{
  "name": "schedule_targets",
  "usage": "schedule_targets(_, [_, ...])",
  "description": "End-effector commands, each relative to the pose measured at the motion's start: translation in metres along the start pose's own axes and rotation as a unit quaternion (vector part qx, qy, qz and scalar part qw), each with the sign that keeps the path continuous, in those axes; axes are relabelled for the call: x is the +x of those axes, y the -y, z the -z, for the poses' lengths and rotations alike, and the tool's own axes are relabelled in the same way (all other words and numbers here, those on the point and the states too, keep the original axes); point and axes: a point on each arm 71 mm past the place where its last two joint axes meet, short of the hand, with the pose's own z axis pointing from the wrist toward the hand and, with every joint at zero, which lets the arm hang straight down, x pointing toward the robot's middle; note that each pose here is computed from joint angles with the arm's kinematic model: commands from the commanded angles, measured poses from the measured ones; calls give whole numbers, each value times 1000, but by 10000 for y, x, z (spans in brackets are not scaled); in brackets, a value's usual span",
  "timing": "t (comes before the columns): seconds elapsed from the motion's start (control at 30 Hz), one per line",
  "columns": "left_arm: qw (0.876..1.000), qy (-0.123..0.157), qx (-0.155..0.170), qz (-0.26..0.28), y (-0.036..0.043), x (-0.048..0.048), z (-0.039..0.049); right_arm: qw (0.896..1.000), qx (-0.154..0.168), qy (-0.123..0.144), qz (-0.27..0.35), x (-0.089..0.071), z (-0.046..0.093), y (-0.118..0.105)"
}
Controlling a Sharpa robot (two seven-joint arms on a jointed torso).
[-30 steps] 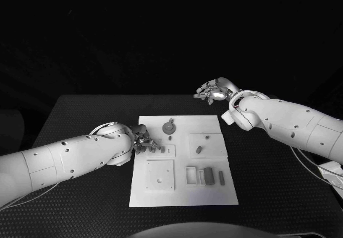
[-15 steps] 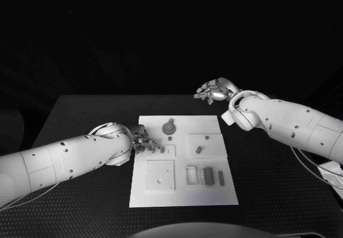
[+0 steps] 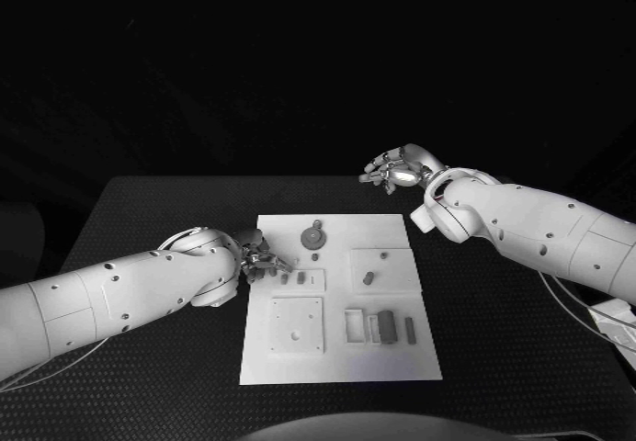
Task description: Assemble the parts on the task board
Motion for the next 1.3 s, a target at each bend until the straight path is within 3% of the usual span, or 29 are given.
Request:
schedule_targets(0.03, [998, -6, 25, 64, 19, 23, 17, 1000, -3, -6, -1, 9, 1, -4])
schedule_targets(0.17, [994, -2, 39, 98, -5, 5, 44, 1000, -3, -6, -1, 4, 3, 0])
schedule_targets(0.33, [994, -4, 47, 101, -40, 6, 87, 1000, -2, -6, -1, -5, 8, 8])
schedule_targets(0.9, [999, -8, 46, 6, -13, 78, 166, 1000, 0, -5, -1, -7, 16, 20])
schedule_targets(1.3, [999, -9, 32, -13, -32, 100, 175, 1000, 0, -5, -1, -9, 17, 24])
